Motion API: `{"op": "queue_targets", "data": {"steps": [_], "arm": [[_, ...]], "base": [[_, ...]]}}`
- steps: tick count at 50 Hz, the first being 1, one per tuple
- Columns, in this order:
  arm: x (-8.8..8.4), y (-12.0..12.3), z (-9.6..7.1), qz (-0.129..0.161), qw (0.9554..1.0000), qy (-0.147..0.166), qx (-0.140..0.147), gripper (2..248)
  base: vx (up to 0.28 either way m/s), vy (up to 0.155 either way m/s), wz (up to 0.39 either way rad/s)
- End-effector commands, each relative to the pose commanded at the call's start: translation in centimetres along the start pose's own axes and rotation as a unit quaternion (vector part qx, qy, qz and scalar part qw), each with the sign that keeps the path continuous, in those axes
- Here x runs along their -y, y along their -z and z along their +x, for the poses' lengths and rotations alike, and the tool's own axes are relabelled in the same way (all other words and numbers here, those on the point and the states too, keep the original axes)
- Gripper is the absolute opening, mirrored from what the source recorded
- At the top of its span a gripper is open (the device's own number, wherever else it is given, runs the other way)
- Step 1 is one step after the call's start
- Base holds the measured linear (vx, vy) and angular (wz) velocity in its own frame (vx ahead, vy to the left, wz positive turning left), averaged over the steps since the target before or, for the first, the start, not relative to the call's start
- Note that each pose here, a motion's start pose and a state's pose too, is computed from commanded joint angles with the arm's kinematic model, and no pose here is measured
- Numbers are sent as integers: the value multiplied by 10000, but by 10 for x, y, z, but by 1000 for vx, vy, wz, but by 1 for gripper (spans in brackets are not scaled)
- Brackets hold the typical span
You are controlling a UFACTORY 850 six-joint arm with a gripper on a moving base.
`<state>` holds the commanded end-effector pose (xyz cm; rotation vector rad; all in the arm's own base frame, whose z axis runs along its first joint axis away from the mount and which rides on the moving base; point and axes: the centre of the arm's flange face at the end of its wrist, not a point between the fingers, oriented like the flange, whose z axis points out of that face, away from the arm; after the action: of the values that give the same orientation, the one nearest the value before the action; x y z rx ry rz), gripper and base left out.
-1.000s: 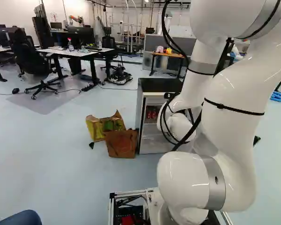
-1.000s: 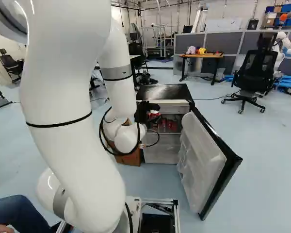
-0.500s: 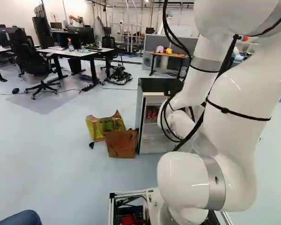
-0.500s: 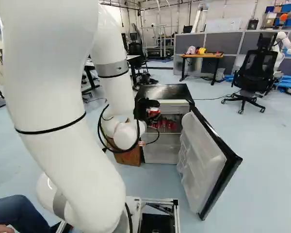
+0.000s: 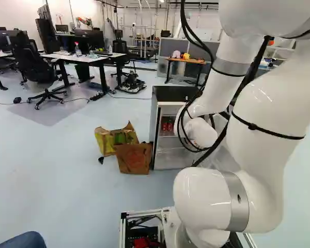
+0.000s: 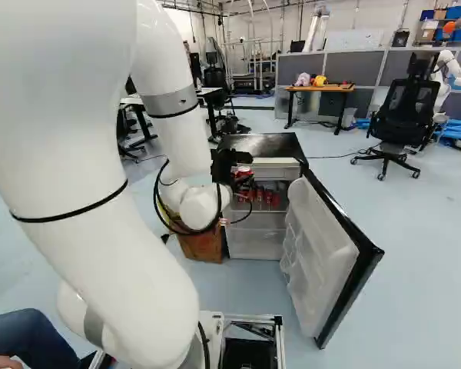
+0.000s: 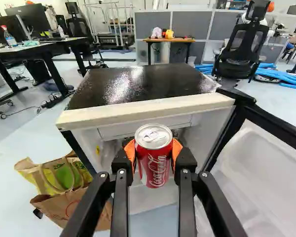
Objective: Grab a drink from the fridge
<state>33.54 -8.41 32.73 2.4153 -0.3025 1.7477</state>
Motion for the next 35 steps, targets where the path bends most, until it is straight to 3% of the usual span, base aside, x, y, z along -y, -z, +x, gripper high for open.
{"op": "queue_targets", "data": {"steps": [35], "arm": [[3,-4,27,45,10000,13,26,93]], "base": [[0,0,0]]}}
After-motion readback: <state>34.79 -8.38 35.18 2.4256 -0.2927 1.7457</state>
